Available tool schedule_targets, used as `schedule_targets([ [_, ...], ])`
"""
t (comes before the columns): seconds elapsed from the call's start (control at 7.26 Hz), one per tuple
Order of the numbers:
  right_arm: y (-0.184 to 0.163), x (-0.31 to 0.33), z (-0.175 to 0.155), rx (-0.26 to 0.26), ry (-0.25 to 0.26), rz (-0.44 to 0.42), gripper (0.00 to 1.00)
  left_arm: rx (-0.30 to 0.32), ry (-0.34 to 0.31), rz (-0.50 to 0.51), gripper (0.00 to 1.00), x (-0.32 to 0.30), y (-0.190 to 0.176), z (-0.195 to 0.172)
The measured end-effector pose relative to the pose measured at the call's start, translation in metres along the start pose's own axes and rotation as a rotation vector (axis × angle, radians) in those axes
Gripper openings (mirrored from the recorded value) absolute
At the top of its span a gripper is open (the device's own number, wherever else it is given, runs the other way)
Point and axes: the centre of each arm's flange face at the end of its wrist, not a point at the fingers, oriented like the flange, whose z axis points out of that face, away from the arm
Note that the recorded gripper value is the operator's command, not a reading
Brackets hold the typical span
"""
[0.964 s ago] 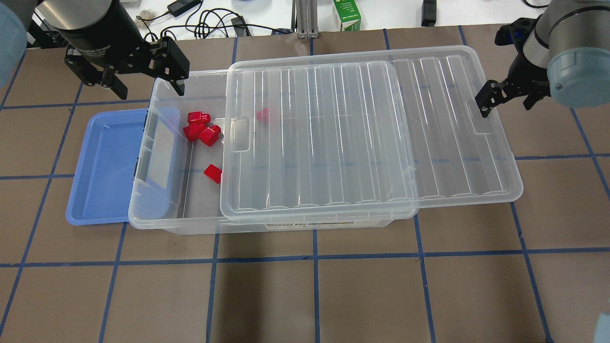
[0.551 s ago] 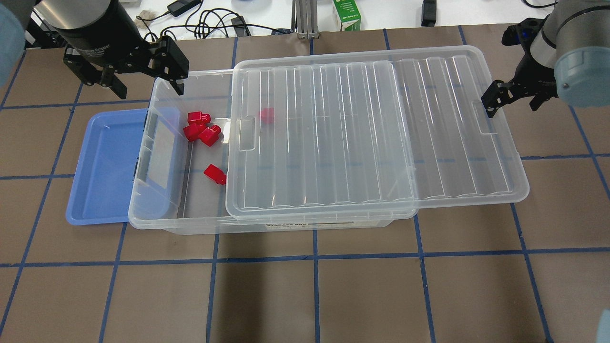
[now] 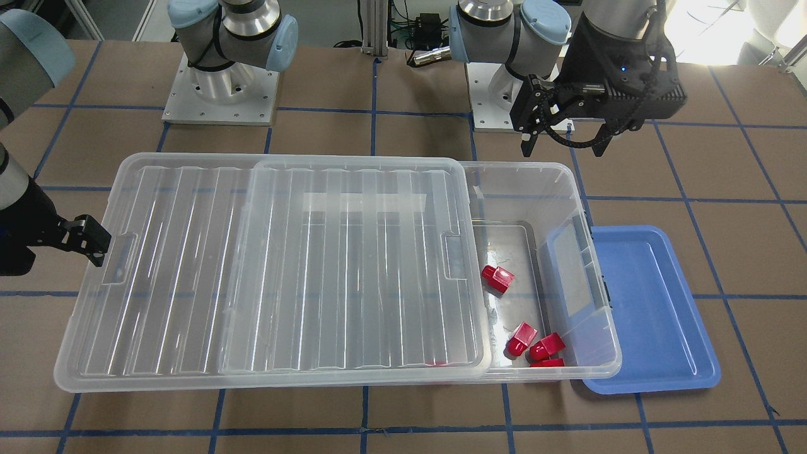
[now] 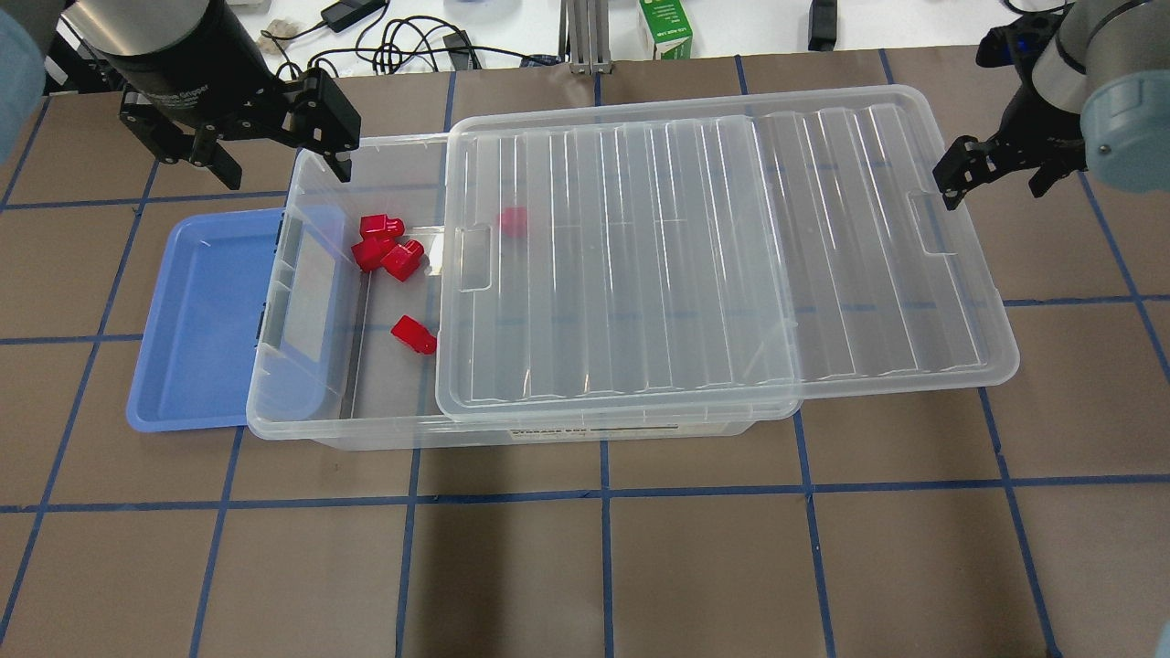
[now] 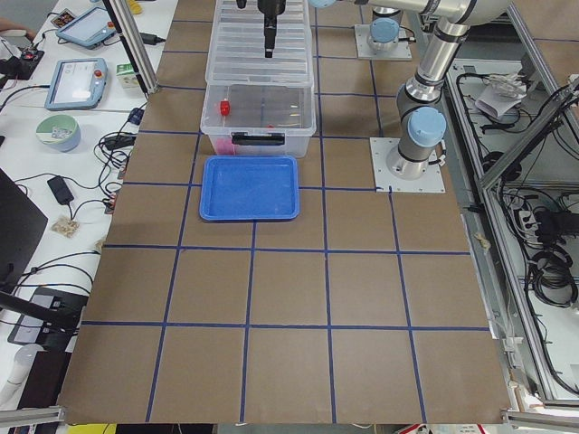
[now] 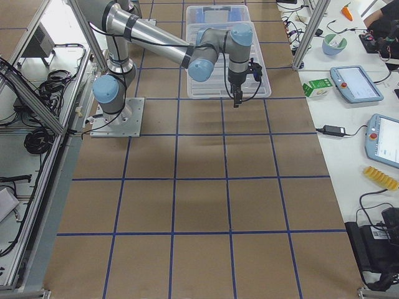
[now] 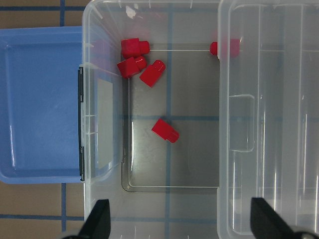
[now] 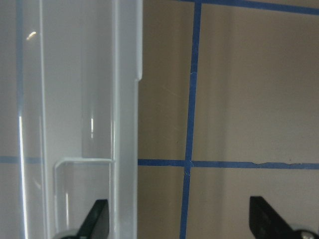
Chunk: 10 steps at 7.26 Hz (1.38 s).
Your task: Place red block in blue tray from box
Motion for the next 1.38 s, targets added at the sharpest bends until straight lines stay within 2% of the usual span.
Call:
schedule_targets([
  [0.28, 0.007, -0.003, -0.075, -0.001, -0.005, -0.002, 1.00, 0.000, 0.000, -0.002, 1.00, -0.001, -0.002, 0.001],
  [0.55, 0.028, -0.016, -0.146, -0.037, -0.030, 0.028, 1.00, -0.005, 0.000, 0.003, 1.00, -0.001, -0.009, 0.019],
  [0.83, 0.035, -0.084, -0.173, -0.050, -0.046, 0.057, 1.00, -0.038, -0.001, 0.069, 1.00, -0.004, -0.014, 0.063],
  [0.96, 0.037, -0.134, -0.182, -0.028, -0.057, 0.083, 1.00, -0.031, 0.004, 0.114, 1.00, -0.007, -0.015, 0.092],
  [1.1, 0.038, -0.181, -0.187, 0.018, -0.072, 0.110, 1.00, -0.012, 0.014, 0.141, 1.00, -0.009, -0.012, 0.127],
  [1.24, 0.037, -0.212, -0.187, 0.051, -0.081, 0.114, 1.00, -0.002, 0.023, 0.155, 1.00, -0.009, -0.005, 0.161],
  [1.38, 0.036, -0.224, -0.185, 0.063, -0.087, 0.110, 1.00, -0.008, 0.026, 0.159, 1.00, -0.010, 0.002, 0.184],
])
